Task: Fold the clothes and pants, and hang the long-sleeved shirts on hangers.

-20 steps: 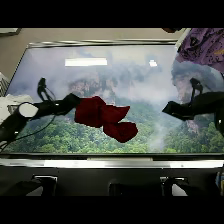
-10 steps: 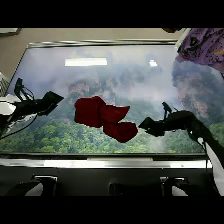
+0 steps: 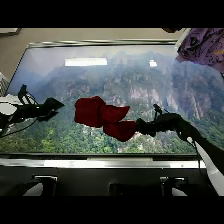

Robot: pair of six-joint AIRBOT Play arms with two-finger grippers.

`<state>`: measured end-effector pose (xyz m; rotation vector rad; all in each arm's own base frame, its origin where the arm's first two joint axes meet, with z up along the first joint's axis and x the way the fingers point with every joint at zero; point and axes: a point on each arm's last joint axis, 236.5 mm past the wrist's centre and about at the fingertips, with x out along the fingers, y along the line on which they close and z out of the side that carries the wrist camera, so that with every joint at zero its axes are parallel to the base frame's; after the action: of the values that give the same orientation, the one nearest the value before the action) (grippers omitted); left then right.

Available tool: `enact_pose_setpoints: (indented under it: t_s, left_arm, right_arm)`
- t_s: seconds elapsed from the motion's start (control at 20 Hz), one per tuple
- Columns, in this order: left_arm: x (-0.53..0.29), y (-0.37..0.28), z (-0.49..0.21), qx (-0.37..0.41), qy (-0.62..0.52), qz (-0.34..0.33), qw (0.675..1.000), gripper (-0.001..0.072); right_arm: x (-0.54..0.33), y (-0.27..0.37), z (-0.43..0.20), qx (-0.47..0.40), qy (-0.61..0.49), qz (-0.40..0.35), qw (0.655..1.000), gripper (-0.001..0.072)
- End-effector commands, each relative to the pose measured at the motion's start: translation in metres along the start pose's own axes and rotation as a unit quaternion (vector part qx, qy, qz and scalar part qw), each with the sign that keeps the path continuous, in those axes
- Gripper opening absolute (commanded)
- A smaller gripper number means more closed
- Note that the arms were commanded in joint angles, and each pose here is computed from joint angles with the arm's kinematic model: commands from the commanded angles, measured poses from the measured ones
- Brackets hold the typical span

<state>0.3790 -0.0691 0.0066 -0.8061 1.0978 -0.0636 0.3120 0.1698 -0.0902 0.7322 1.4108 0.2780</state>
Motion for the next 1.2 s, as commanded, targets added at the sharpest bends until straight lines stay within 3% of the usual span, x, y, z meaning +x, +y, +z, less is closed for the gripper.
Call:
enact_pose_setpoints:
  t_s: [0.0, 0.2, 0.55, 0.6, 0.65, 0.7, 0.9, 1.15]
  left_arm:
    - [0.025, 0.028, -0.025, -0.025, 0.044, 0.024, 0.998, 0.0636]
    - [0.065, 0.038, -0.057, -0.017, 0.081, 0.042, 0.996, 0.0636]
    - [0.113, 0.014, -0.066, -0.025, 0.075, 0.000, 0.997, 0.0600]
    - [0.118, 0.015, -0.064, -0.036, 0.069, 0.000, 0.997, 0.0502]
    - [0.119, 0.013, -0.060, -0.050, 0.061, -0.006, 0.997, 0.0152]
    - [0.117, 0.008, -0.054, -0.052, 0.052, -0.015, 0.997, 0.0018]
    - [0.059, -0.054, 0.012, 0.024, -0.024, -0.085, 0.996, 0.0013]
    - [-0.150, -0.151, 0.099, 0.161, -0.230, -0.153, 0.947, 0.0013]
  right_arm:
    - [-0.014, 0.005, 0.012, -0.019, -0.038, -0.009, 0.999, 0.0028]
    - [-0.033, 0.015, 0.013, -0.027, -0.059, -0.008, 0.998, 0.0029]
    - [-0.038, 0.021, -0.003, -0.030, -0.033, -0.002, 0.999, 0.0029]
    - [-0.040, 0.023, -0.002, -0.033, -0.037, 0.000, 0.999, 0.0029]
    - [-0.044, 0.026, -0.002, -0.037, -0.043, 0.003, 0.998, 0.0028]
    - [-0.050, 0.031, 0.000, -0.045, -0.052, 0.006, 0.998, 0.0028]
    - [-0.114, 0.065, 0.050, -0.132, -0.156, -0.029, 0.979, 0.0028]
    - [-0.289, 0.176, 0.096, -0.268, -0.335, -0.050, 0.902, 0.0028]
